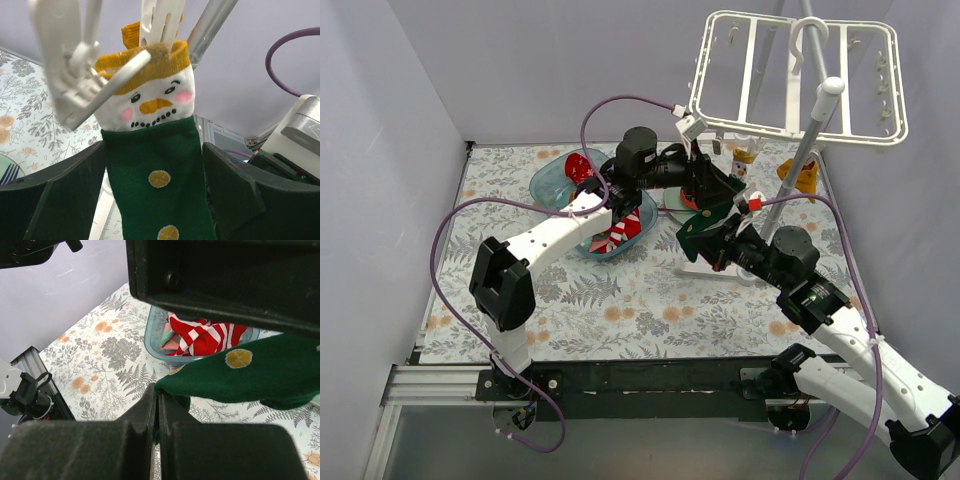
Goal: Remove the socks clipped to the hanger
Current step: Remove the sock from the hanger.
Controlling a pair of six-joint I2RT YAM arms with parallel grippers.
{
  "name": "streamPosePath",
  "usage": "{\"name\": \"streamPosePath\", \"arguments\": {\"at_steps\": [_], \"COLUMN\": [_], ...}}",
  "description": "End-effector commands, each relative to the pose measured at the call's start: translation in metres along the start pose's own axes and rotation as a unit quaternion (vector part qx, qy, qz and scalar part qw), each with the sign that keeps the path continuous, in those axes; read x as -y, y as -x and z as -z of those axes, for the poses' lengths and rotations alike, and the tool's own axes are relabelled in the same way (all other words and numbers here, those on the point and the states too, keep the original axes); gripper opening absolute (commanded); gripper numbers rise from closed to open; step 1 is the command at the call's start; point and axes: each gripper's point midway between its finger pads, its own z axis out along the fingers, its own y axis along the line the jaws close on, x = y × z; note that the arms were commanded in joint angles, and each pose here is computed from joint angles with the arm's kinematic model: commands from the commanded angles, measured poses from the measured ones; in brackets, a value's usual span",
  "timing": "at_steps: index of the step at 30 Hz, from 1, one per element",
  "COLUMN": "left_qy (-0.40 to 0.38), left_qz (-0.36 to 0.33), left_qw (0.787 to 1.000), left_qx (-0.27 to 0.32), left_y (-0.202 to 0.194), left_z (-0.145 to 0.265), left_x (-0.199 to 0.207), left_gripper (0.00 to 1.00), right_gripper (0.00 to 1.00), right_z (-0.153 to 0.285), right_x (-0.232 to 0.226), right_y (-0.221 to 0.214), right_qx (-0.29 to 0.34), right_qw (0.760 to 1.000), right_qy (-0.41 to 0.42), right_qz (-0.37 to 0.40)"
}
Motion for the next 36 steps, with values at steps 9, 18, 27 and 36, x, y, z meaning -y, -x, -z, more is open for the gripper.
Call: {"name": "streamPosePath", "arguments": {"at_steps": [9,18,27,36], "left_qy": [0.0,0.045,0.073,0.072], "left_qz": [-0.031,-0.038,-0.054,-0.059], "left_qw": [1.0,0.998,0.995,0.995], "left_qx": [-0.001,0.01,0.044,0.048], "left_y": [0.003,0.006,0.024,0.026], "left_z": [-0.01,-0.012,-0.005,-0.003], "left_x": [-0.001,-0.016,-0.017,-0.015], "left_gripper": [0.76,0.34,0.0,0.0], "right_gripper": [0.01,0.01,0.01,0.48], "right_z": [-0.005,-0.006,-0.003,0.026], "right_x": [-0.009,-0.007,-0.002,0.017], "right_y": [0.023,0.025,0.027,0.057], "right_qx": [0.025,0.028,0.034,0.094], "right_qw": [0.999,0.999,0.999,0.99], "right_qy": [0.007,-0.002,-0.015,-0.099], "right_qz": [0.022,0.024,0.024,0.024]}}
